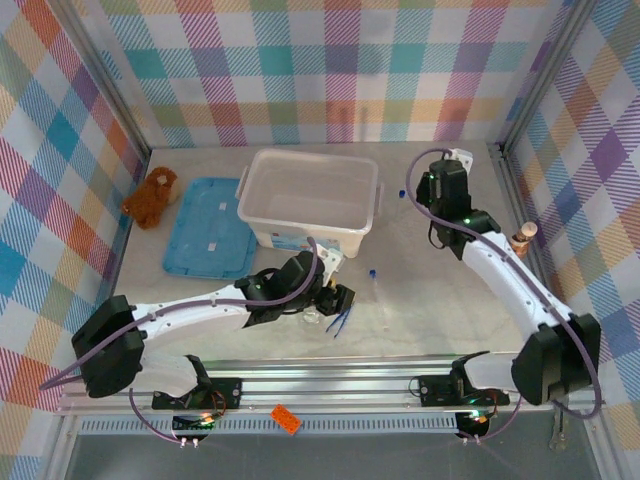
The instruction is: Organize the chemistry lab equipment
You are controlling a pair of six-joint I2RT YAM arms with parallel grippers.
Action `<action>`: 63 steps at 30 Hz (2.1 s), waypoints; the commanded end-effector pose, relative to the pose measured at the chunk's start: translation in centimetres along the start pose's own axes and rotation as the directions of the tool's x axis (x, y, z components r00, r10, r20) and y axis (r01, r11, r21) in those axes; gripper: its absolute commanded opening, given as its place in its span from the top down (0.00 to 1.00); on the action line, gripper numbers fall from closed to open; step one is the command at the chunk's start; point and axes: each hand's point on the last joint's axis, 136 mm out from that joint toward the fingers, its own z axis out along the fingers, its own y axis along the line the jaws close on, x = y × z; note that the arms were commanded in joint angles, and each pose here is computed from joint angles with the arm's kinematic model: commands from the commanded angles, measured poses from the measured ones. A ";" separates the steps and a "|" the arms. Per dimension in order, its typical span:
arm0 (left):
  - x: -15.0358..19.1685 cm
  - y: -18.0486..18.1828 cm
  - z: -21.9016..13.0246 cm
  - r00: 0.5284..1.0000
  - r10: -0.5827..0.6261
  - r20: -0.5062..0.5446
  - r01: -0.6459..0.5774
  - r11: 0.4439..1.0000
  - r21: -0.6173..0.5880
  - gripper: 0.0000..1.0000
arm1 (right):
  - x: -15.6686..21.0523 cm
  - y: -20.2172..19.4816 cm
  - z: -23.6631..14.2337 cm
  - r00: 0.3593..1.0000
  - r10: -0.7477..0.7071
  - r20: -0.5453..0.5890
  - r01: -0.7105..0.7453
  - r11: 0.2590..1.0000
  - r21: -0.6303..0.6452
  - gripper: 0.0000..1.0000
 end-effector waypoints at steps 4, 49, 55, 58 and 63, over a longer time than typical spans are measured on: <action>-0.7 -1.9 1.0 1.000 0.015 -0.005 -0.015 0.999 0.039 0.40 | 5.8 -0.1 -2.3 0.978 -0.013 -0.207 -0.003 0.997 -0.075 0.60; 4.0 5.1 4.9 0.979 -0.162 -0.125 0.141 0.977 -0.162 0.41 | 29.8 4.7 -2.7 0.664 -0.342 -0.665 0.252 0.939 -0.232 0.58; 4.1 5.2 4.9 0.978 -0.167 -0.127 0.146 0.976 -0.161 0.41 | 30.2 4.4 -2.4 0.655 -0.347 -0.671 0.272 0.937 -0.218 0.63; 4.1 5.2 4.9 0.977 -0.167 -0.128 0.146 0.976 -0.159 0.41 | 30.2 4.1 -2.3 0.653 -0.349 -0.672 0.289 0.935 -0.205 0.65; 4.0 5.1 5.0 0.977 -0.168 -0.128 0.148 0.977 -0.152 0.41 | 30.6 3.8 -2.1 0.641 -0.354 -0.681 0.306 0.932 -0.197 0.71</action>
